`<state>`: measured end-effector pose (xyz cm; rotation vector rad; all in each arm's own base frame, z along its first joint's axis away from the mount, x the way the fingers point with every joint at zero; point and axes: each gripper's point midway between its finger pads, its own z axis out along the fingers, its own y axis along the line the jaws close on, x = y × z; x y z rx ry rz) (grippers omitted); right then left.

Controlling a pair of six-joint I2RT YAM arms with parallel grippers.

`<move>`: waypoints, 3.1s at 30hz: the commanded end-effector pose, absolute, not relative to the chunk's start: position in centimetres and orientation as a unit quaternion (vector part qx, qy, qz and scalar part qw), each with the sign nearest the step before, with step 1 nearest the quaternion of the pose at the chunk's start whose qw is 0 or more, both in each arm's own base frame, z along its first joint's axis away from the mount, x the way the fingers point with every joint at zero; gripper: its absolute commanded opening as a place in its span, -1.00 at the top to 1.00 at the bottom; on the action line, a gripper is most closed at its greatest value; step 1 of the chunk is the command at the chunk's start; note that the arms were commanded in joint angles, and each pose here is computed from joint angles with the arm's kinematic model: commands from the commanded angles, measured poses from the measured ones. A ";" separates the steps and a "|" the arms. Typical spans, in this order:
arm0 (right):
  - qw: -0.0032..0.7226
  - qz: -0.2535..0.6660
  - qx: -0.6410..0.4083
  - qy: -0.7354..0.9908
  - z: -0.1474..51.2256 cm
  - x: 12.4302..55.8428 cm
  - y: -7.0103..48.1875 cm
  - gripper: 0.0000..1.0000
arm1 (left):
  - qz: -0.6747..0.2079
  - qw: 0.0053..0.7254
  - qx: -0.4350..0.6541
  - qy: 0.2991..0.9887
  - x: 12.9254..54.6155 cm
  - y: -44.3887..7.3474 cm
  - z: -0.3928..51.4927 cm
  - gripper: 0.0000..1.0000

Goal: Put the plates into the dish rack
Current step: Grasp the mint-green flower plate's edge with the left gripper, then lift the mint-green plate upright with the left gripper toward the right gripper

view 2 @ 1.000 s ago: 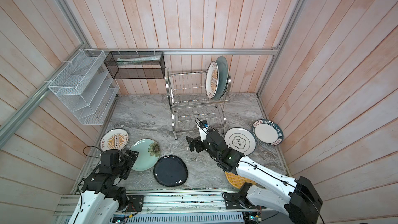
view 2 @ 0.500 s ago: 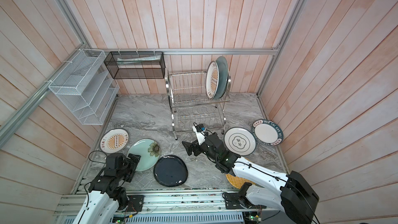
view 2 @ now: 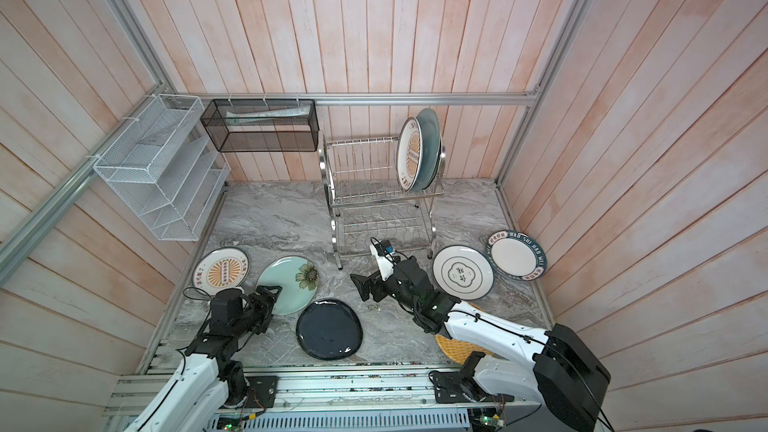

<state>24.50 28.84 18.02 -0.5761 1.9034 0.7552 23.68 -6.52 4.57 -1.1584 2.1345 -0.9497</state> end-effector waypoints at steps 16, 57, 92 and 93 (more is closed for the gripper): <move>0.486 0.315 -0.244 0.778 17.8 24.2 29.0 -0.96 | -0.355 0.202 -0.434 0.803 24.9 -7.8 0.4 -0.31; 0.494 0.288 -0.236 0.786 17.4 24.8 28.3 -0.95 | -0.374 0.286 -0.467 0.749 26.7 -5.5 7.6 1.00; 0.401 0.407 -0.120 0.812 27.1 26.9 25.3 -0.96 | -0.595 0.328 0.022 0.733 26.4 -19.0 27.8 1.00; 0.398 0.404 -0.119 0.815 26.9 27.0 25.3 -0.96 | -0.597 0.325 0.030 0.733 26.5 -19.4 27.9 1.00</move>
